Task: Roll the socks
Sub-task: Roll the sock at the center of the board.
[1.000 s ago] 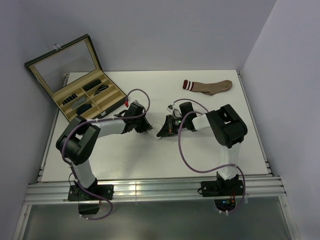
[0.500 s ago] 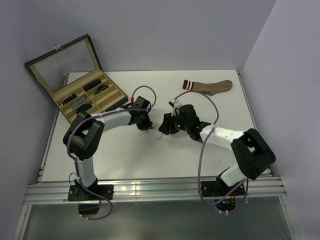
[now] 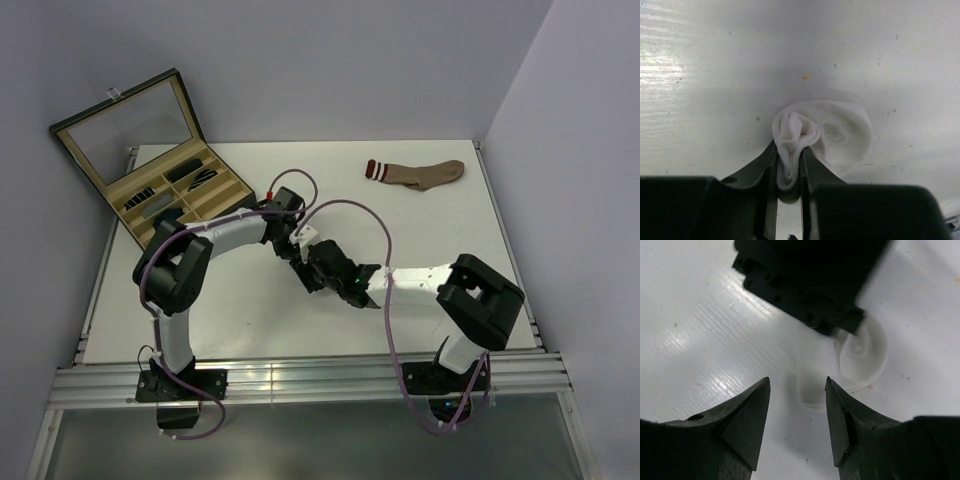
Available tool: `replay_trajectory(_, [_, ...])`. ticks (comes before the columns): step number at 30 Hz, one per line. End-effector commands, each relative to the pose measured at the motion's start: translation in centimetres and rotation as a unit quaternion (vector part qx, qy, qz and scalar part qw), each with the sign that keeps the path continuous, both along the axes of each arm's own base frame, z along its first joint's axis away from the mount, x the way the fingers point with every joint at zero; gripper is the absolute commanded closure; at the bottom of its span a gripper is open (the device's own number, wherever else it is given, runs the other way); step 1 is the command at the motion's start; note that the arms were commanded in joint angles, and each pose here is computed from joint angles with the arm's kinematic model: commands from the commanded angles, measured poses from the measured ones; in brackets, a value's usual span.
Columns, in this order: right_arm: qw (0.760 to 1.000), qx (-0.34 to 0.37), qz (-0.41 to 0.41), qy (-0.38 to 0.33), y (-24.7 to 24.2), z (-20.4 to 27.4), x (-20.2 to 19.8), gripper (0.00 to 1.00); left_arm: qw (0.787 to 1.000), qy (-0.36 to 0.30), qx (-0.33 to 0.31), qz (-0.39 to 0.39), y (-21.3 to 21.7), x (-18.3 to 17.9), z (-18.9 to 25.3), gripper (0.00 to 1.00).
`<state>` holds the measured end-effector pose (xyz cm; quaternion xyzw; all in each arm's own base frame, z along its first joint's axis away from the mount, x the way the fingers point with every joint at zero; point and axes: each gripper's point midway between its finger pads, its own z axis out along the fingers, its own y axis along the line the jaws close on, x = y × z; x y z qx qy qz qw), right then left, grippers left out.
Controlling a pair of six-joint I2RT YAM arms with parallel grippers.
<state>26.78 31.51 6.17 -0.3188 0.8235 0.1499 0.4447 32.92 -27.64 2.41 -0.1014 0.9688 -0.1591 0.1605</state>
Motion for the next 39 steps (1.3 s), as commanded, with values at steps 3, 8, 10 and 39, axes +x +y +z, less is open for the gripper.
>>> replay_trajectory(3, [0.997, -0.046, 0.013, -0.057, 1.8, 0.2, 1.1, 0.44, 0.996, 0.061, 0.059, -0.022, 2.3, -2.5, -3.3, 1.0])
replay_trajectory(8, [0.995, -0.087, 0.005, -0.053, 1.3, -1.8, 1.4, 0.53, 0.996, 0.066, 0.051, -0.031, 1.9, -2.7, -3.4, 0.99])
replay_trajectory(10, [0.995, -0.088, 0.009, -0.047, 1.2, -2.0, 1.2, 0.66, 0.997, 0.062, 0.035, -0.039, 1.4, -2.7, -3.1, 0.94])
replay_trajectory(39, [0.937, 0.175, 0.05, 0.297, -1.3, -1.8, 1.3, 1.0, 0.99, -0.089, -0.086, 0.063, 2.9, 0.7, 5.3, 0.07])
